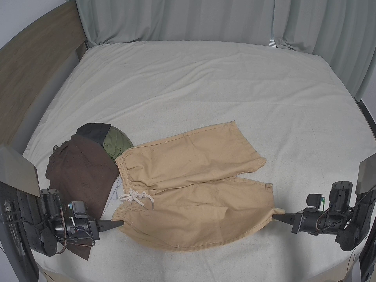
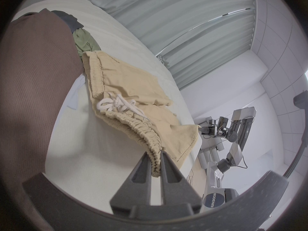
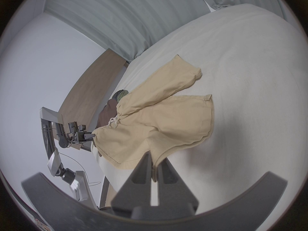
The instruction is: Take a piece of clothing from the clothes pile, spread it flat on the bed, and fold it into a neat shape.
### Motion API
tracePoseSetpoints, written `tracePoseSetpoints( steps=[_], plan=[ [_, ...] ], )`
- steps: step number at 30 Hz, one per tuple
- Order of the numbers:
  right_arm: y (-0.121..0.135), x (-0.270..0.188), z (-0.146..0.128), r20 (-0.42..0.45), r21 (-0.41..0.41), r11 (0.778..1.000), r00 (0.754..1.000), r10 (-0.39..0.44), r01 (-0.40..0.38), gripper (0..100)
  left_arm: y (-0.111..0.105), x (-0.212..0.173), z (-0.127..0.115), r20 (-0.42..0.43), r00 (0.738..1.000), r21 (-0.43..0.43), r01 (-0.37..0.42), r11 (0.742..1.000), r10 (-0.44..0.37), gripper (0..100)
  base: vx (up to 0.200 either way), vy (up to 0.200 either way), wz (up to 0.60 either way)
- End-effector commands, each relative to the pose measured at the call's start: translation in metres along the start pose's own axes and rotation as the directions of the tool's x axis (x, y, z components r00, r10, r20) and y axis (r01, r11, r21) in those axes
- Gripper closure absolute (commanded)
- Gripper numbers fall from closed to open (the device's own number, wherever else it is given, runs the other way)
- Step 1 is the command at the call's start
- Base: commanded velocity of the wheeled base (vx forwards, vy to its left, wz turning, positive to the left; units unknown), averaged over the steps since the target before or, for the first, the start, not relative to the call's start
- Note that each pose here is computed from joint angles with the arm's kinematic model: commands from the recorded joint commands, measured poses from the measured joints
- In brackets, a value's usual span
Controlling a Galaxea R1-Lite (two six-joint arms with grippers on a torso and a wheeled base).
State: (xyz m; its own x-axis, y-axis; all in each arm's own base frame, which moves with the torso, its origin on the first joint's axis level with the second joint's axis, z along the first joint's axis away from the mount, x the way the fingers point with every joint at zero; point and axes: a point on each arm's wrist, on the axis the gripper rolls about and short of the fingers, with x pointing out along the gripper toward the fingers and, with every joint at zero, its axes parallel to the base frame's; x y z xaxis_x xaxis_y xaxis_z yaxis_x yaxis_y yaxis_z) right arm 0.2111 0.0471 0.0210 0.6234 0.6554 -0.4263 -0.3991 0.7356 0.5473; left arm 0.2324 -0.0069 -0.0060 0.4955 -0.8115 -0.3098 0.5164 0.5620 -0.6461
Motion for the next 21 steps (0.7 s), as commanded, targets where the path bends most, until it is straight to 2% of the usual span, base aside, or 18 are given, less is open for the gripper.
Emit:
tracePoseSetpoints(
  steps=[1,15,21],
  plan=[
    [0.004,-0.005,0.001,0.01,-0.002,1.0,1.0,0.006,-0.006,100,-0.004,-0.001,0.01,0.03,1.0,0.03,0.006,1.0,-0.007,100,0.0,0.0,0.0],
    [0.006,-0.009,0.006,0.045,0.018,1.0,0.999,0.004,-0.004,100,-0.006,0.0,0.015,0.043,0.999,0.026,0.012,1.0,-0.013,100,0.0,0.0,0.0],
    [0.018,-0.014,0.022,0.125,-0.008,0.999,0.991,0.048,-0.047,100,-0.011,0.0,0.025,0.072,0.997,0.011,0.02,1.0,-0.021,100,0.0,0.0,0.0]
  ],
)
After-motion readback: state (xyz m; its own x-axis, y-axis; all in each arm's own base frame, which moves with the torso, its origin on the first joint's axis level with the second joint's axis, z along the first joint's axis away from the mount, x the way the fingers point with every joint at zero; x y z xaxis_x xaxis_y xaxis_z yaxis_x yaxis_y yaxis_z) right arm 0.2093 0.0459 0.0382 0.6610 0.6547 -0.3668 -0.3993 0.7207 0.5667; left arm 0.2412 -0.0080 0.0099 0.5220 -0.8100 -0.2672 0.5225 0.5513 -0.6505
